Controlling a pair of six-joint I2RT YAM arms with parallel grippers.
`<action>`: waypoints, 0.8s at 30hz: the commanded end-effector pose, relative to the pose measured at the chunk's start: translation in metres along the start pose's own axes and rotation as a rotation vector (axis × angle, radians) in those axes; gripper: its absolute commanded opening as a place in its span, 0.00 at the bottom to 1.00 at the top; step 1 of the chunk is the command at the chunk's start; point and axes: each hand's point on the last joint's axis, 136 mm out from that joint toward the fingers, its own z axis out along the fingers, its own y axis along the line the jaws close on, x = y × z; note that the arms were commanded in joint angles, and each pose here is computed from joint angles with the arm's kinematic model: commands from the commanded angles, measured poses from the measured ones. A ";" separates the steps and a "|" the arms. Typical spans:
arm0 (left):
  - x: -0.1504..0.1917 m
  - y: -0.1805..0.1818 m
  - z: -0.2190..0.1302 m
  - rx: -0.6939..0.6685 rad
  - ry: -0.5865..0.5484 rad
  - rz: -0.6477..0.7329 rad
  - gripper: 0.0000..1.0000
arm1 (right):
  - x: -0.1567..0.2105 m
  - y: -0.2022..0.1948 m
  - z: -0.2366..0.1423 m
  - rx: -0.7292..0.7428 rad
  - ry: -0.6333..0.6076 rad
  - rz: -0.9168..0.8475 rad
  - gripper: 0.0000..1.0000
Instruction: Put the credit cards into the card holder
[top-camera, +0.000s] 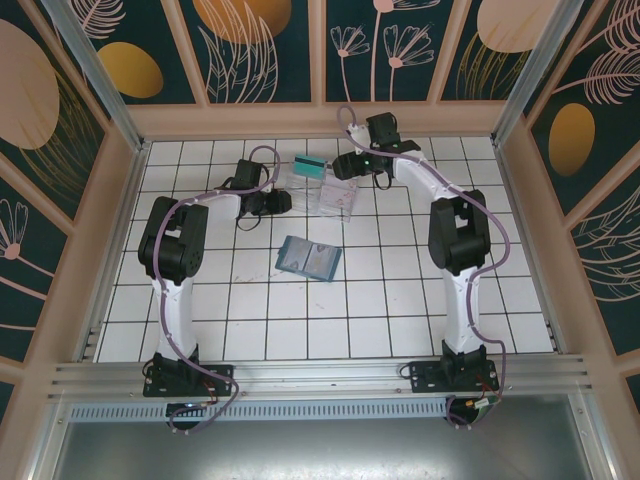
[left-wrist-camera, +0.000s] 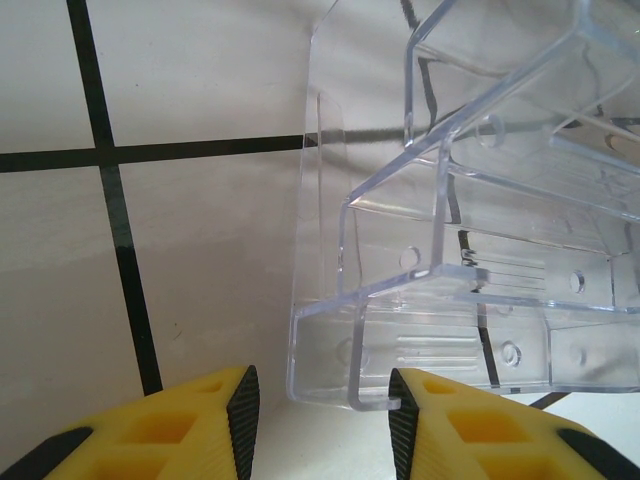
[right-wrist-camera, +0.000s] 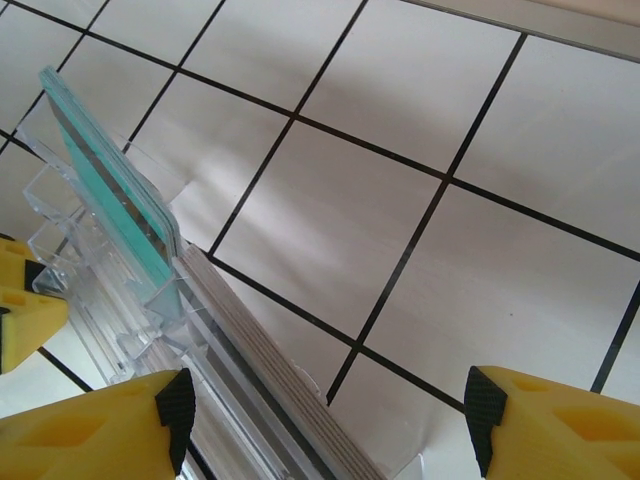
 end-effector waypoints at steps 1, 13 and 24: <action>0.011 0.001 -0.005 -0.004 0.037 -0.024 0.41 | 0.006 -0.008 0.011 0.026 0.040 0.004 0.74; 0.017 0.003 -0.003 -0.008 0.046 -0.023 0.41 | -0.005 -0.020 0.004 0.061 0.006 0.016 0.63; 0.014 0.000 -0.006 -0.001 0.039 -0.022 0.41 | -0.030 -0.018 -0.021 0.033 -0.093 0.027 0.47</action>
